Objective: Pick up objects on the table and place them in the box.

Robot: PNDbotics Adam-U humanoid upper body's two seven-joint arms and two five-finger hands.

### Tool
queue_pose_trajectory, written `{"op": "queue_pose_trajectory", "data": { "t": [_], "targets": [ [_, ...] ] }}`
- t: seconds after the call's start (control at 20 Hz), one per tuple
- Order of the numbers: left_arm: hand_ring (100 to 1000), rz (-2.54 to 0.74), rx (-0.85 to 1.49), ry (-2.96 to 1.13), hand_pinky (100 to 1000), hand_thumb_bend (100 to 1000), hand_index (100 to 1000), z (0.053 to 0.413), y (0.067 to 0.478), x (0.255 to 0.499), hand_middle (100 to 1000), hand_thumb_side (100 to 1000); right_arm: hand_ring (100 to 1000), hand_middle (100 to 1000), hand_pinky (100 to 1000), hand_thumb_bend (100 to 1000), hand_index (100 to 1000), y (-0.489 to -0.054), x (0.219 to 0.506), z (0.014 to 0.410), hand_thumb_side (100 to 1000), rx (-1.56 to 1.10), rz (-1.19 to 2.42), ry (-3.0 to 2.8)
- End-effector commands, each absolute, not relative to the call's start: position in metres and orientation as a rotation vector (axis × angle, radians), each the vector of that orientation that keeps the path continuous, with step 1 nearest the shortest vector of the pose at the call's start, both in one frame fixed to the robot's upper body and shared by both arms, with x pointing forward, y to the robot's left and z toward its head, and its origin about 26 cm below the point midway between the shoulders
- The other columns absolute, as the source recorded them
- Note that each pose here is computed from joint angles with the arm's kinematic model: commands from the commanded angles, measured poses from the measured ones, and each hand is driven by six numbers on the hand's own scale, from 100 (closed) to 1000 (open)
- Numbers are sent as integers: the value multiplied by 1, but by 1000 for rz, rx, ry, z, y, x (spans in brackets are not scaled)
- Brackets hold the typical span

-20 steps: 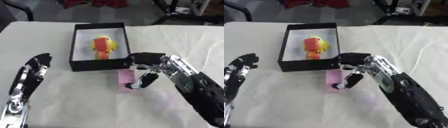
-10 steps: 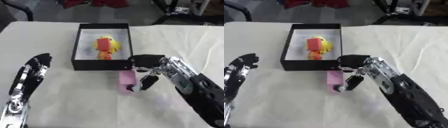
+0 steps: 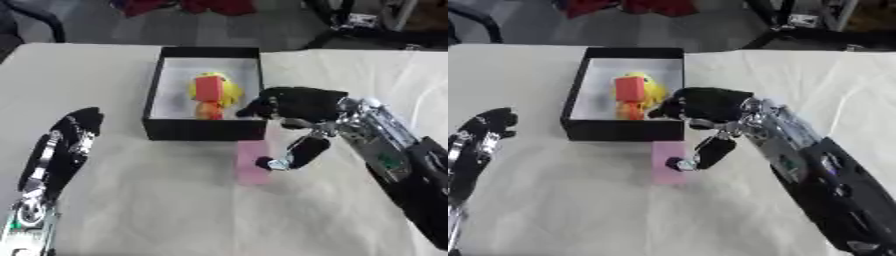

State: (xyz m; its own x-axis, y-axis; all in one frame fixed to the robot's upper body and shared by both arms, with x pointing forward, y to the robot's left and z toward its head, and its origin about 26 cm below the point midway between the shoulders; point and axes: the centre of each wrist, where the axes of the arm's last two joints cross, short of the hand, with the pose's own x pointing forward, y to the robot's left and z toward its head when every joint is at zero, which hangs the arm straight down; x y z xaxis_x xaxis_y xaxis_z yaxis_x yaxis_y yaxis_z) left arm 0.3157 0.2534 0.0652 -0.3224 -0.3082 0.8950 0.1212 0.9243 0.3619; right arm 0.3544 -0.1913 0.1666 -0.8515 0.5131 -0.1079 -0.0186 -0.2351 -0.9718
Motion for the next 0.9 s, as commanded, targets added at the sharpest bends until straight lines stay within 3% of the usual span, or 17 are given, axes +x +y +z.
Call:
{"op": "queue_pose_trajectory", "data": {
  "t": [0.05, 0.2, 0.65, 0.9],
  "targets": [
    [801, -444, 163, -1877, 787, 270, 817, 74, 258, 316, 706, 725, 900, 846, 976, 356, 991, -195, 348, 184, 640, -644, 2168, -1698],
    [801, -443, 163, -1878, 787, 272, 817, 74, 258, 316, 706, 725, 905, 851, 979, 368, 990, -195, 347, 182, 656, -650, 2187, -1678],
    [801, -441, 165, -1876, 786, 273, 817, 74, 258, 316, 705, 725, 857, 831, 916, 251, 971, -197, 348, 161, 687, -529, 2131, -1610],
    [801, -440, 165, -1875, 786, 275, 816, 74, 258, 316, 705, 724, 778, 834, 745, 230, 969, -195, 349, 151, 679, -469, 2093, -1570]
  ]
}}
